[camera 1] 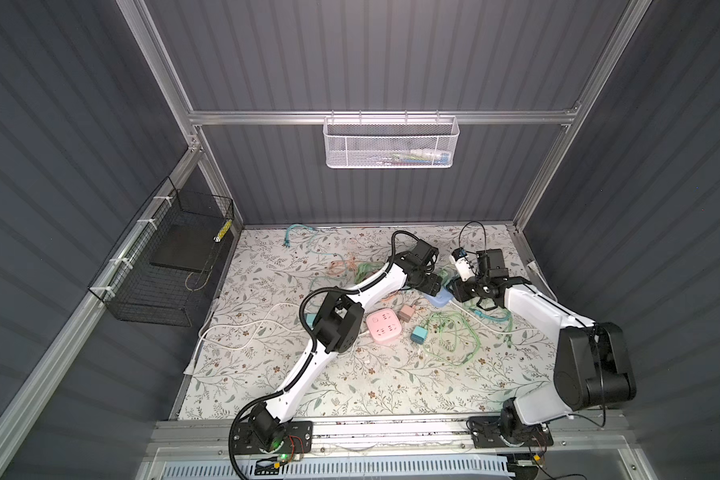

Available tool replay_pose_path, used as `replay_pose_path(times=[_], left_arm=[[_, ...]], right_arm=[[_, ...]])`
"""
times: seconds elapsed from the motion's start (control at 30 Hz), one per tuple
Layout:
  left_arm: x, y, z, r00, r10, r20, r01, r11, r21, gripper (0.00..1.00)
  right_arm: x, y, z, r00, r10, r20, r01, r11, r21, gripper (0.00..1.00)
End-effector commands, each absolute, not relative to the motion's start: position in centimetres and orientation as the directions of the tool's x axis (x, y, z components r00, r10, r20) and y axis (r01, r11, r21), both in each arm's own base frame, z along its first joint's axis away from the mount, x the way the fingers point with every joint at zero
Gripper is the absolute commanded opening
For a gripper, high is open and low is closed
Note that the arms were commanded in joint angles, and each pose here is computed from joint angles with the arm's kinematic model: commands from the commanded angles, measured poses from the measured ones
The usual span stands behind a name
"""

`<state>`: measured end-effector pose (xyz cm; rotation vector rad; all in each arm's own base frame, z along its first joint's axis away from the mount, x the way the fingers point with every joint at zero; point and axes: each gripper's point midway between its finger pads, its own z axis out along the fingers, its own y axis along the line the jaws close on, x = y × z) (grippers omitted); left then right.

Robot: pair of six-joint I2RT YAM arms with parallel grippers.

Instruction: Pull the plug off the socket

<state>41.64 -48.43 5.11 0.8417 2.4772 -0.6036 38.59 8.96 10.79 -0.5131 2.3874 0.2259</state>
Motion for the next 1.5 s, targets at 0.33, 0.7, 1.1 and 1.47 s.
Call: replay_pose_path(times=[0.33, 0.7, 1.1, 1.47], left_arm=[[40.6, -46.9, 6.1, -0.715, 0.442, -0.542, 0.641, 0.723, -0.255, 0.87], [40.6, -47.5, 8.5, -0.687, 0.393, -0.611, 0.653, 0.703, -0.282, 0.94], [40.4, -47.7, 8.9, -0.684, 0.373, -0.627, 0.655, 0.692, -0.303, 0.96], [40.5, -47.3, 8.6, -0.684, 0.375, -0.626, 0.649, 0.704, -0.288, 0.97]], right_arm=[[37.6, 5.8, 12.8, -0.693, -0.087, -0.715, -0.218, 0.972, 0.093, 0.25], [36.9, 0.9, 11.5, -0.728, 0.152, -0.668, 0.003, 0.976, 0.219, 0.28], [36.2, -2.2, 9.6, -0.736, 0.348, -0.581, 0.155, 0.922, 0.356, 0.32], [36.0, -2.0, 8.2, -0.773, 0.376, -0.512, 0.165, 0.897, 0.409, 0.37]])
